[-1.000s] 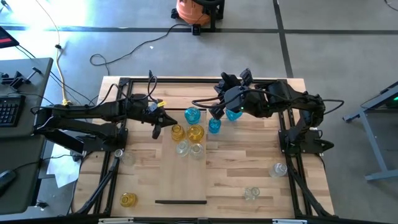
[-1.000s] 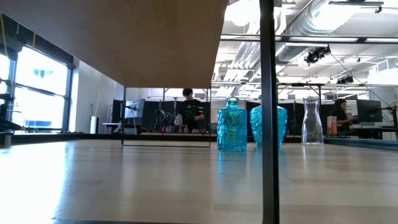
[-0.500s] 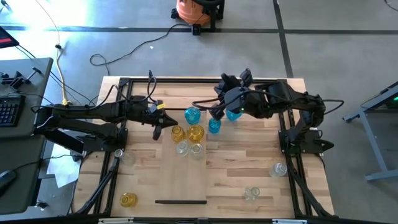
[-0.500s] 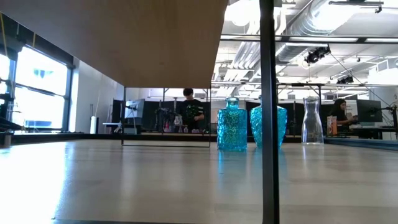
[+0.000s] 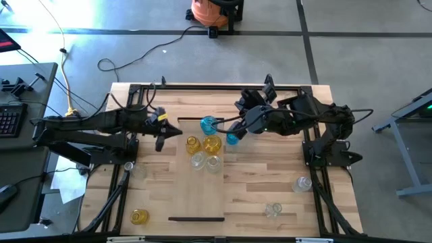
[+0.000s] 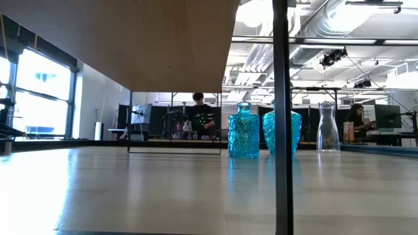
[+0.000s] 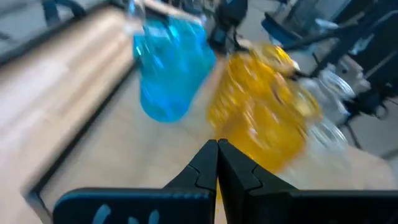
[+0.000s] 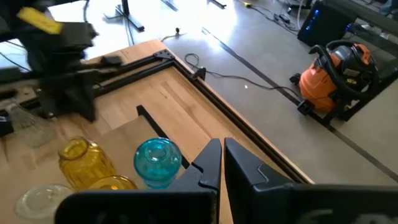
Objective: Sort vases onto shelf
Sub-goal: Put the bottom blue vase on the shelf to align with the other blue vase
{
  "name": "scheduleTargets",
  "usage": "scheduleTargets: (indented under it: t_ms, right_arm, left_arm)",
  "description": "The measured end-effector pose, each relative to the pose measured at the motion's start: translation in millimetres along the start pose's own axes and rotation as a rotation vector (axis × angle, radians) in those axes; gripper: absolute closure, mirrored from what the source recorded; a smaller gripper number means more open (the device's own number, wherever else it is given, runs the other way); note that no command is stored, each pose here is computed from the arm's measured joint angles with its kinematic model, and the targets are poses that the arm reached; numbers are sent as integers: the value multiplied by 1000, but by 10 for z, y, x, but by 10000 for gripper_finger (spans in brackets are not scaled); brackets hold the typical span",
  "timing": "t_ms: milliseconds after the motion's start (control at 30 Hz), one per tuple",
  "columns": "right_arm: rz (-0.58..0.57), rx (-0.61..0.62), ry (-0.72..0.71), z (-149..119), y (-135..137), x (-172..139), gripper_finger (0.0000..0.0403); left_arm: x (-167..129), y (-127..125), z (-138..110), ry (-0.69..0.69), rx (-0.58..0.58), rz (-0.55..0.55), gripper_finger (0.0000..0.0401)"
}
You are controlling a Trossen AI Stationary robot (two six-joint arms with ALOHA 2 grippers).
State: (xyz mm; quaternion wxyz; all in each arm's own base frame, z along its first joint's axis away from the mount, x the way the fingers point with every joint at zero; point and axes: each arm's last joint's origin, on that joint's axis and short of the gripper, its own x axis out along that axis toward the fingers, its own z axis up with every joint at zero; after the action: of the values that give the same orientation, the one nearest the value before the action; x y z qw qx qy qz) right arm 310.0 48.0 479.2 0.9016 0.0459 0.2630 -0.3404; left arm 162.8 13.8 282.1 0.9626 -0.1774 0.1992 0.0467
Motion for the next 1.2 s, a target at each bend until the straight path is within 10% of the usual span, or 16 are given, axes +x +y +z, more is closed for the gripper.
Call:
scheduleTargets:
  t_ms: [400, 1200]
  right_arm:
    - [-41, 5, 14, -24, -38, 12, 403]
    - [-50, -40, 19, -22, -55, 23, 403]
  left_arm:
    - [-175, -318, -245, 175, -114, -169, 401]
    - [461, -773, -432, 170, -89, -145, 401]
